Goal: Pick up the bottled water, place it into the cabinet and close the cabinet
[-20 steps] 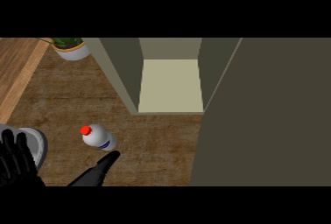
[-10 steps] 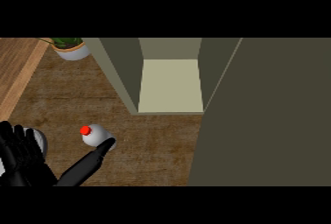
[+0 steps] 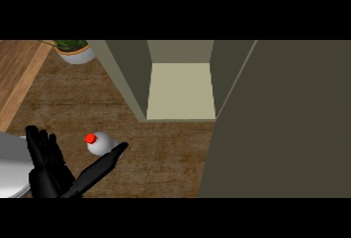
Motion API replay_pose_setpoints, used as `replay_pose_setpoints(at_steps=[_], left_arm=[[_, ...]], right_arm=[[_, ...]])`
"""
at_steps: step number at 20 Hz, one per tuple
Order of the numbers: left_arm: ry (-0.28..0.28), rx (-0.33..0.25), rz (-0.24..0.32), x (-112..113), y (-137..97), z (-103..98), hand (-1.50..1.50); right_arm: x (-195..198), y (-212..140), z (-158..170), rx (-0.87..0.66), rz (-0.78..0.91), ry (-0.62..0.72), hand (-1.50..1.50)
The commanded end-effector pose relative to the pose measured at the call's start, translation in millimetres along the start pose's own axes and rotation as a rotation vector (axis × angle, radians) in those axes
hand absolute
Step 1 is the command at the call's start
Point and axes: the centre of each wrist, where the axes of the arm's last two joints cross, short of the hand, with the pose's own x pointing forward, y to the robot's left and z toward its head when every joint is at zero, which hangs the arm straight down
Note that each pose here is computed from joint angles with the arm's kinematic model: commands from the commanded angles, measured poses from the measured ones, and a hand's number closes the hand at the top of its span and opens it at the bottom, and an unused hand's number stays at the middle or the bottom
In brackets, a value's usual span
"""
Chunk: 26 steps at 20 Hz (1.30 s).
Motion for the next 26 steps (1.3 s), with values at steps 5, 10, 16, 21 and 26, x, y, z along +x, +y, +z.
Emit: replay_pose_setpoints(at_steps=[5,10,16,21,26], left_arm=[[0.014,-0.043,0.02,-42.3,-30.6,8.5,-1.5],[0.042,-0.037,0.037,-74.0,-20.3,-16.1,-1.5],[0.043,-0.037,0.042,-103.4,-16.4,-15.1,-1.5],[0.059,-0.029,0.017,-133.2,-24.1,-4.6,-1.5],[0.049,-0.004,0.017,-155.2,-17.6,-11.1,-1.5]], right_arm=[[24.2,-15.2,10.4,-0.037,0.08,-0.059,-1.5],[23.8,-9.5,4.1,-0.034,0.096,-0.059,-1.5],[15.2,-3.5,19.2,-0.035,0.08,-0.065,-1.5],[20.0,-14.0,2.9,-0.036,0.093,-0.054,-1.5],[20.8,1.5,12.5,-0.037,0.081,-0.064,-1.5]])
